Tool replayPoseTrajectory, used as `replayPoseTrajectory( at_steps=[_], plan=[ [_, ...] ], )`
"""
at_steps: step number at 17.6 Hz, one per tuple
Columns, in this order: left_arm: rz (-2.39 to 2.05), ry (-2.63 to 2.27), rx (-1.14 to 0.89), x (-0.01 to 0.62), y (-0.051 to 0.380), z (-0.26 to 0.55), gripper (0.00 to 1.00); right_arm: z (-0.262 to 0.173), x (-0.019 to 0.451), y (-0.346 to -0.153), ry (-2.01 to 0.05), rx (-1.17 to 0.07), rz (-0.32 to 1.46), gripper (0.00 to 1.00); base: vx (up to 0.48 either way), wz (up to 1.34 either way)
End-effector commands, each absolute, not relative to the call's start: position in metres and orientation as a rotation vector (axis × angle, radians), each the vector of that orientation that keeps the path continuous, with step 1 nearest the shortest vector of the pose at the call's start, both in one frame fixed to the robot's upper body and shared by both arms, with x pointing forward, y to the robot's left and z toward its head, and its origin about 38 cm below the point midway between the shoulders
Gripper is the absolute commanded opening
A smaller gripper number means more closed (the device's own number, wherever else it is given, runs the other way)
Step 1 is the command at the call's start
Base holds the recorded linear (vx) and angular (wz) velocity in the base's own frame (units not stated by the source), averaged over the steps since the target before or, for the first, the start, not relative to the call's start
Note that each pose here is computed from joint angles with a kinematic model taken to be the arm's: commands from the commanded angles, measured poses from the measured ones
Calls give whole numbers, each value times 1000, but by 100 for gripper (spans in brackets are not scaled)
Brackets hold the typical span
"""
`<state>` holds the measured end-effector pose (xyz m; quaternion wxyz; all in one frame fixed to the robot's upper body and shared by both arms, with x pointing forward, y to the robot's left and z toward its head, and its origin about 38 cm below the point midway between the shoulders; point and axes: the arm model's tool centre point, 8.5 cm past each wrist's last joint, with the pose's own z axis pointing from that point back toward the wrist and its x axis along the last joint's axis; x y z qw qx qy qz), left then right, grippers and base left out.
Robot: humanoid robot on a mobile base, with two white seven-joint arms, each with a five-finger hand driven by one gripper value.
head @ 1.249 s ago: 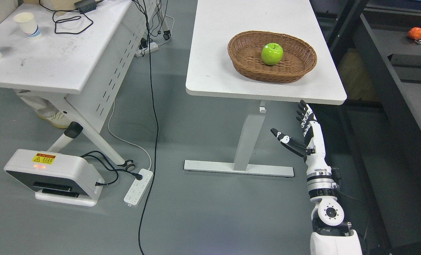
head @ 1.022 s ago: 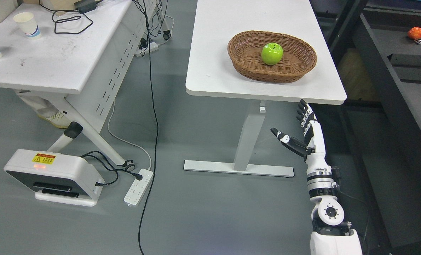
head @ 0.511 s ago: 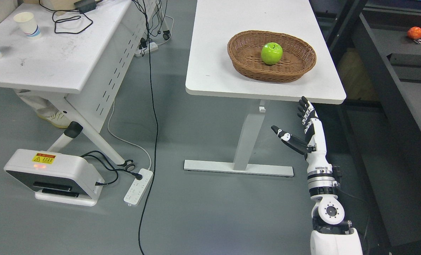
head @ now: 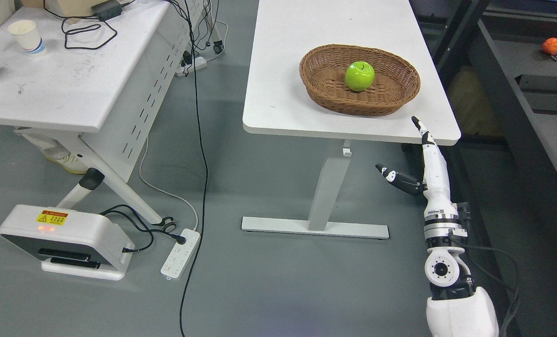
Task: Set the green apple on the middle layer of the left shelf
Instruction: 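Move the right hand into the basket beside the green apple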
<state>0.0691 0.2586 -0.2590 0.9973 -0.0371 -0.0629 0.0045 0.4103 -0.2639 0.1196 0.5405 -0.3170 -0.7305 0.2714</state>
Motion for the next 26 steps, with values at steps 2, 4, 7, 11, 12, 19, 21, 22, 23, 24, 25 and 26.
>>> replayPoseTrajectory(
  at_steps=[2, 4, 7, 11, 12, 19, 21, 22, 23, 24, 25, 26],
  plan=[
    [9, -127, -56, 69, 270, -258, 100, 143, 412, -294, -1689, -1045, 902, 100, 183, 8],
    [9, -127, -56, 69, 270, -258, 100, 144, 414, -292, -1685, -1027, 898, 100, 217, 0],
    [9, -127, -56, 69, 270, -258, 100, 139, 416, -290, -1644, -976, 934, 100, 254, 27],
    [9, -127, -58, 69, 270, -258, 100, 134, 417, -289, -1636, -831, 903, 100, 262, 58],
    [9, -127, -56, 69, 270, -258, 100, 134, 417, -289, -1633, -824, 906, 99, 262, 77],
    [9, -127, -56, 69, 270, -258, 100, 131, 416, -289, -1620, -803, 920, 100, 214, 36],
    [9, -127, -56, 69, 270, -258, 100, 127, 416, -285, -1594, -766, 961, 100, 154, 32],
    [9, -127, -56, 69, 270, -258, 100, 124, 416, -283, -1577, -745, 985, 99, 135, 36],
    [9, -127, -56, 69, 270, -258, 100, 122, 415, -281, -1567, -731, 997, 99, 135, 36],
    [9, -127, -56, 69, 270, -258, 100, 119, 415, -279, -1559, -717, 1013, 100, 117, 20],
    [9, -127, -56, 69, 270, -258, 100, 116, 414, -273, -1556, -701, 1032, 99, 117, 20],
    [9, -127, -58, 69, 270, -258, 100, 115, 414, -269, -1554, -693, 1044, 99, 85, 19]
  ],
)
